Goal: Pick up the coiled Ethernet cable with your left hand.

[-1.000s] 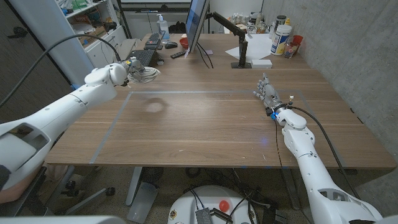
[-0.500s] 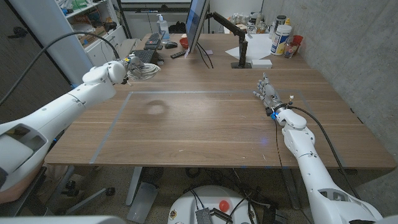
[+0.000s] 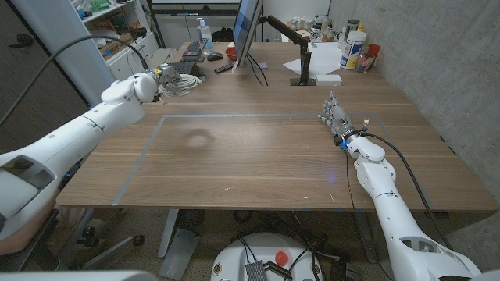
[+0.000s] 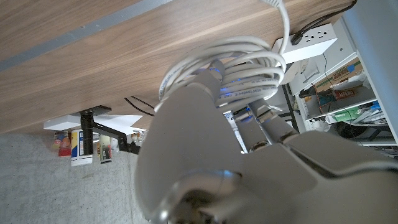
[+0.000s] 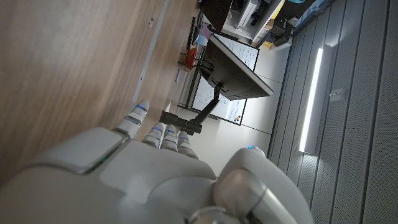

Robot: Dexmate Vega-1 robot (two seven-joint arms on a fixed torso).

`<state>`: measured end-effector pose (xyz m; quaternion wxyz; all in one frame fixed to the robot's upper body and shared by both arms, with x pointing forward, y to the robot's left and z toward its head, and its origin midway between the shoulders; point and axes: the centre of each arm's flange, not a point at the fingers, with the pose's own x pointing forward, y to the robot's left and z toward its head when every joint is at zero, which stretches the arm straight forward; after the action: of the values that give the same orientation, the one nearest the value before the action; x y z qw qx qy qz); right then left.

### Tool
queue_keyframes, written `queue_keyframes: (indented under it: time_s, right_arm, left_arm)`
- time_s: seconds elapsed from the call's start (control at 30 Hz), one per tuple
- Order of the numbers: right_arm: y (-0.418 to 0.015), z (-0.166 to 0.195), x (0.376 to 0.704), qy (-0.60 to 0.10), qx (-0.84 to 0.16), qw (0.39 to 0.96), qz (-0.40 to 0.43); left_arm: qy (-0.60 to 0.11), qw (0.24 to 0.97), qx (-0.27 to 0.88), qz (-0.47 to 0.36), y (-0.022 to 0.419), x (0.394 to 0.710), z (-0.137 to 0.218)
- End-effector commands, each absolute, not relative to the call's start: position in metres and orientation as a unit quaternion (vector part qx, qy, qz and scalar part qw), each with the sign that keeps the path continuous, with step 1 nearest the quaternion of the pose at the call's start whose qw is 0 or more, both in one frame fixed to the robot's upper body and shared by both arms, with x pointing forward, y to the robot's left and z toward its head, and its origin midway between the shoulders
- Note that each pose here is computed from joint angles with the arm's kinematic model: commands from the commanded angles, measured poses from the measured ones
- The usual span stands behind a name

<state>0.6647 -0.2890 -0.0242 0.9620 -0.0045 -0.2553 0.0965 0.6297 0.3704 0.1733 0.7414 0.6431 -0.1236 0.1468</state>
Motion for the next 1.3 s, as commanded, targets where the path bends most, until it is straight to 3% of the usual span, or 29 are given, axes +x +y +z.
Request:
queue_keyframes:
  time_s: [0.03,1.3]
  right_arm:
    - [-0.288,-0.024,0.665,-0.254,-0.005,0.962,0.099]
    - [-0.288,-0.024,0.665,-0.256,-0.004,0.961,0.101]
  left_arm:
    - [-0.128,0.738,0.646,0.150,0.369,0.621,0.184]
    - [-0.139,0.749,0.629,0.156,0.367,0.604,0.197]
